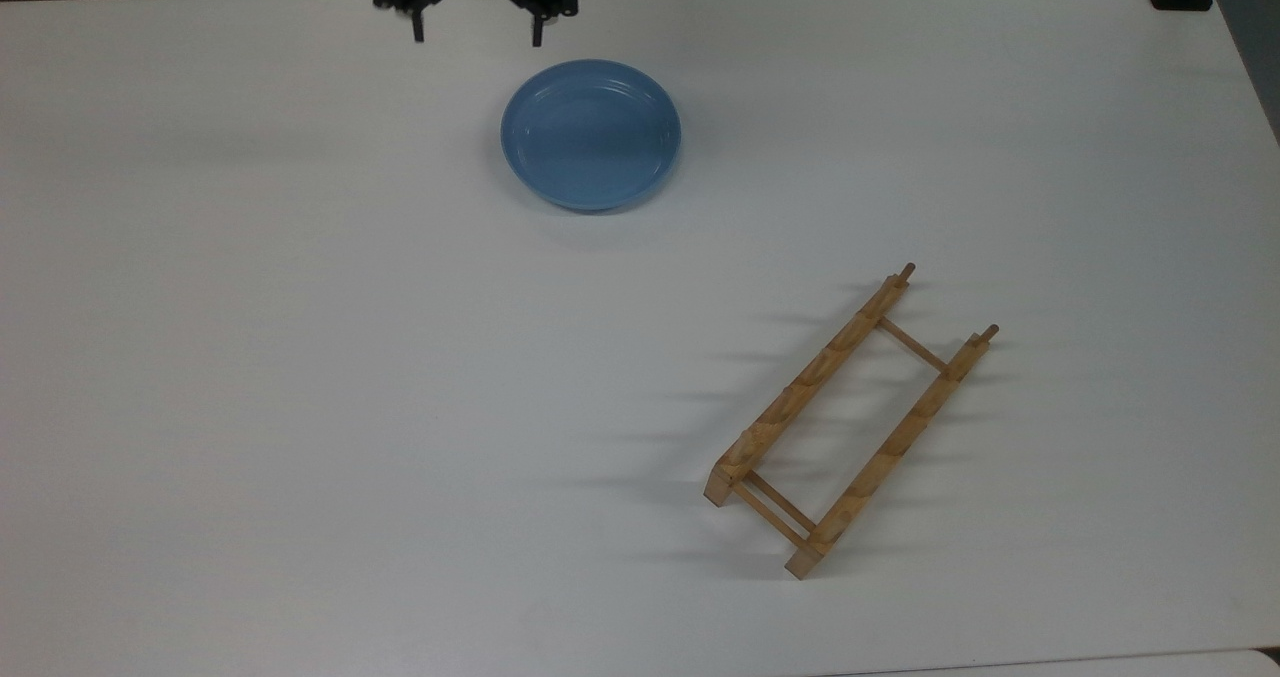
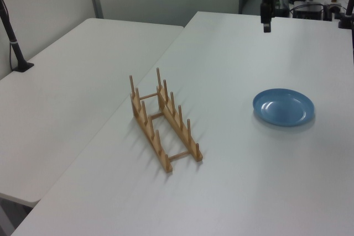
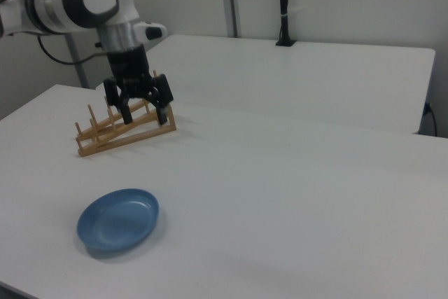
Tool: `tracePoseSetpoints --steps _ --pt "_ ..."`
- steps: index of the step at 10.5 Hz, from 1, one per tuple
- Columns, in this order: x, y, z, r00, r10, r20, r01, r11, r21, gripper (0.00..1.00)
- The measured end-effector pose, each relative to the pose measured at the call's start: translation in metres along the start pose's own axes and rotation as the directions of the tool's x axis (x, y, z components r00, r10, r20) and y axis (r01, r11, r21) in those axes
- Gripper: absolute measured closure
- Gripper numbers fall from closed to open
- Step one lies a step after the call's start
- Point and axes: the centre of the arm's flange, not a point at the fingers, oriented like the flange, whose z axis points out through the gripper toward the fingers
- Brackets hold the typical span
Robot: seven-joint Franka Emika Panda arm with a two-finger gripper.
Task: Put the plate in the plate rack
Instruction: 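Move the gripper toward the light blue plate, then lower the gripper onto the plate rim and close on it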
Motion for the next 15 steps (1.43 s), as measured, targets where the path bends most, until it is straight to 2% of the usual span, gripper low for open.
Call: tracePoseSetpoints --steps 1,3,5,6,7,8,9,10,11,13,15 --pt "0.0 0.006 0.016 0.994 -0.106 0.032 0.105 0.994 0.009 0.0" --pt "0.001 0.005 0.059 0.949 -0.297 0.103 0.293 0.955 0.05 0.0" --pt "0.007 -0.006 0.11 0.914 -0.389 0.119 0.382 0.921 0.074 0.03" --pt "0.01 -0.013 0.137 0.903 -0.409 0.128 0.401 0.912 0.084 0.04" --pt "0.013 -0.019 0.162 0.894 -0.424 0.146 0.413 0.905 0.099 0.14" --pt "0.017 -0.023 0.181 0.887 -0.433 0.164 0.419 0.901 0.112 0.17" --pt "0.021 -0.026 0.195 0.88 -0.441 0.177 0.425 0.897 0.123 0.25" --pt "0.024 -0.029 0.206 0.874 -0.447 0.189 0.428 0.894 0.133 0.42" --pt "0.026 -0.031 0.215 0.869 -0.452 0.2 0.431 0.891 0.142 0.45" --pt "0.03 -0.034 0.225 0.866 -0.457 0.2 0.436 0.888 0.144 0.64" --pt "0.031 -0.035 0.23 0.866 -0.459 0.198 0.438 0.887 0.145 0.65"
